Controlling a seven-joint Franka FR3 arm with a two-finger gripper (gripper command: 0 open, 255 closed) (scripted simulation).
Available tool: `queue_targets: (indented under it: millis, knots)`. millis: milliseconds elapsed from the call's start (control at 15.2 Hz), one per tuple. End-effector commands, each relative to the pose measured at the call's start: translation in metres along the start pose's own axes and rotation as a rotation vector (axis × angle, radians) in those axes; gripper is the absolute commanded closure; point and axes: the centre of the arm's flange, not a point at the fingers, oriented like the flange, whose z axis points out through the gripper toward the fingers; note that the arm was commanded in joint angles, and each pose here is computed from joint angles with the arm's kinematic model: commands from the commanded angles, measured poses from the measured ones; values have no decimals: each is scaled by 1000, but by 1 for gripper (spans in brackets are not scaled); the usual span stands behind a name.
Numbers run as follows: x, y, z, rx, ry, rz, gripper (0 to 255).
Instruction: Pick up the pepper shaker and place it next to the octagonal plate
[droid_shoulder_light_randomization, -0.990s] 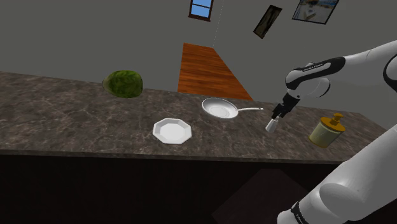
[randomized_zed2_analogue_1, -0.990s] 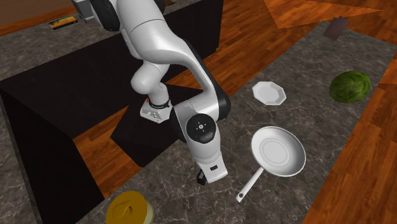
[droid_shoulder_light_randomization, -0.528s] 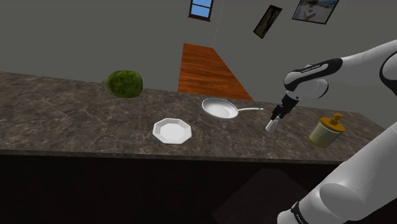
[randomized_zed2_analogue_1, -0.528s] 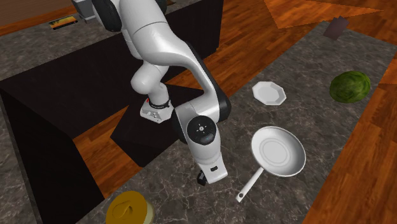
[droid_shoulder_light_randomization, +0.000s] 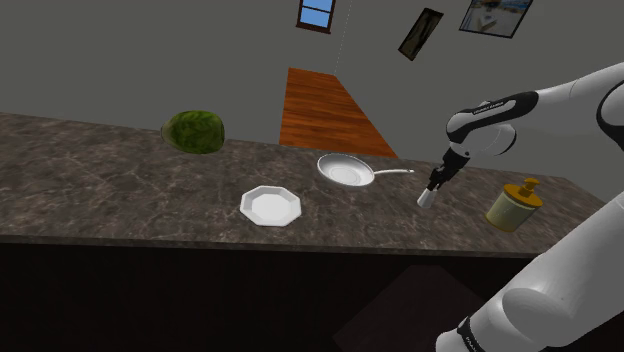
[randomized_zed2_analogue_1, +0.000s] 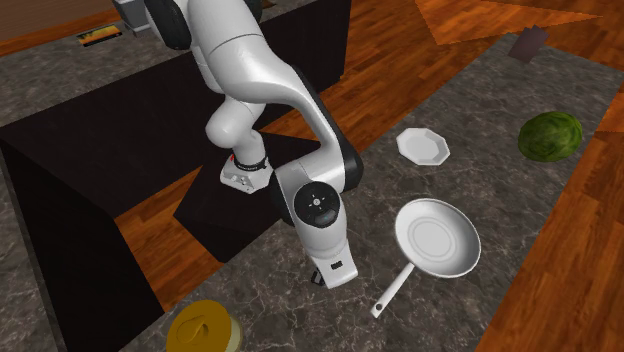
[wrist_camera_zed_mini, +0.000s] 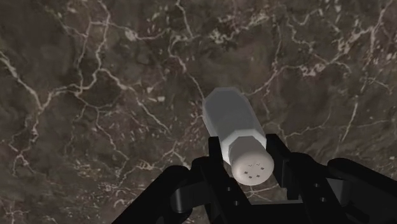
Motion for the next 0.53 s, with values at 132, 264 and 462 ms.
queue_targets:
  millis: [132,264,462]
  knots:
    - [0,0,0,0,-1,0,255]
    - [1,-1,-10,0,-1,0,255]
    - [2,-2,-26,0,-1,0,255]
